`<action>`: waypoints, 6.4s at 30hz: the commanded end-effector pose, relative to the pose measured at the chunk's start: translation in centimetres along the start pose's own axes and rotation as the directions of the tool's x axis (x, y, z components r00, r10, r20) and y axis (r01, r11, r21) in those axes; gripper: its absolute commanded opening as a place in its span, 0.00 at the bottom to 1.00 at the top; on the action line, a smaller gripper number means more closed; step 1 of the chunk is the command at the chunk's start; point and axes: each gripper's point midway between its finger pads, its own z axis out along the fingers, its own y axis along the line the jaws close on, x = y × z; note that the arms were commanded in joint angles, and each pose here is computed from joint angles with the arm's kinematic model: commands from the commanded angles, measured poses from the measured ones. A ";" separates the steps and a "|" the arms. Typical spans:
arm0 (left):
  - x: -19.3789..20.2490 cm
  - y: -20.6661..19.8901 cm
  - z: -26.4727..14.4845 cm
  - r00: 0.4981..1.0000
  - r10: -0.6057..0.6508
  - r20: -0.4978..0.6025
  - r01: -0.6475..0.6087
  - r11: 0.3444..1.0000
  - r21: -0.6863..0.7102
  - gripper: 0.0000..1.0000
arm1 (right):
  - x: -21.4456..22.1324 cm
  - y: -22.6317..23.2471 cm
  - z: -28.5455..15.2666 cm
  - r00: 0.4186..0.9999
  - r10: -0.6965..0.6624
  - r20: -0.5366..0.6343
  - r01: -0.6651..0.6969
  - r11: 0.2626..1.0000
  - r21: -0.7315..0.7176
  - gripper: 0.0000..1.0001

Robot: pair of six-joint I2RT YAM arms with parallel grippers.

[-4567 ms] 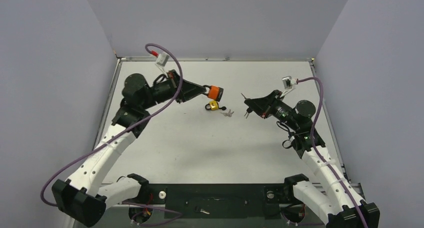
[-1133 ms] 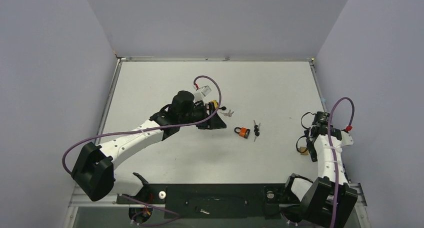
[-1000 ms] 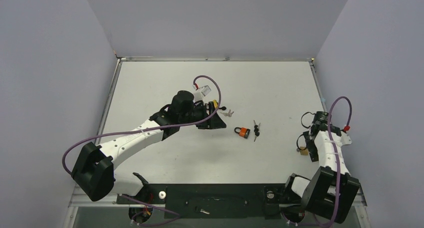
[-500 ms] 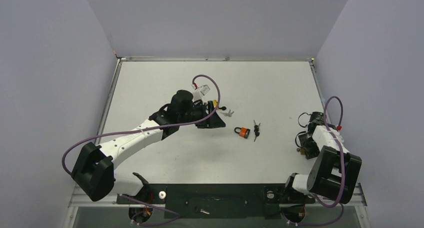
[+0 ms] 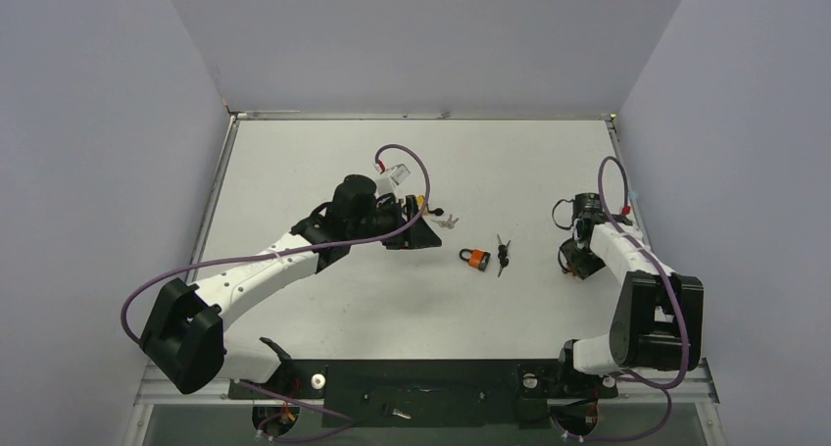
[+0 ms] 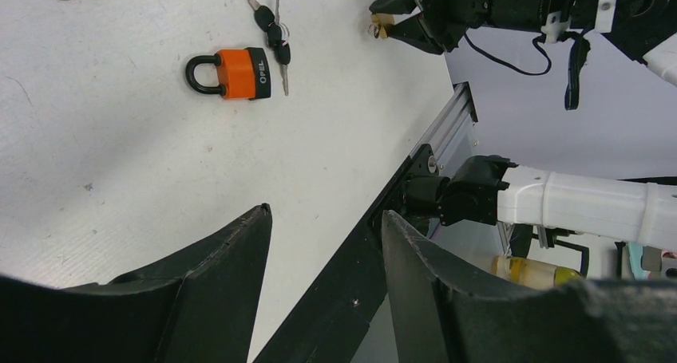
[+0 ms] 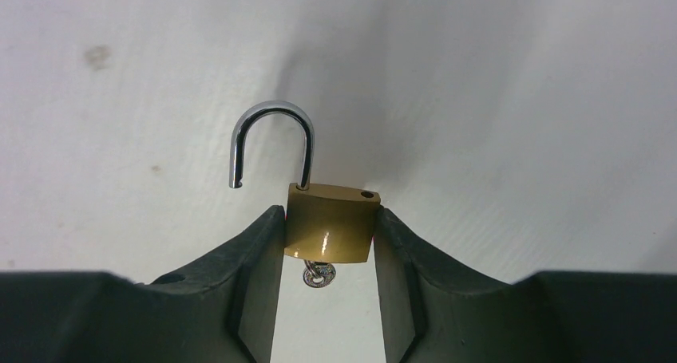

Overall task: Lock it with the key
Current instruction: Pick up the lock from the center of the board, then lock the lock.

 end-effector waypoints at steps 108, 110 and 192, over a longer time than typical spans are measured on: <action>-10.6 -12.3 -12.9 0.947 -0.146 0.288 0.030 0.928 0.372 0.00 | 11.6 10.1 -42.9 0.445 -0.089 0.891 0.856 -0.252 -0.452 0.84; -11.7 -14.2 -14.7 0.930 -0.148 0.335 -0.005 0.909 0.417 0.00 | 11.7 10.0 -45.0 0.477 -0.052 0.878 0.819 -0.335 -0.465 0.84; -2.9 -19.5 -20.5 0.852 0.455 0.260 -0.522 0.705 0.480 0.35 | 18.0 2.1 -51.6 0.669 -0.291 0.683 0.266 -0.765 -0.587 0.00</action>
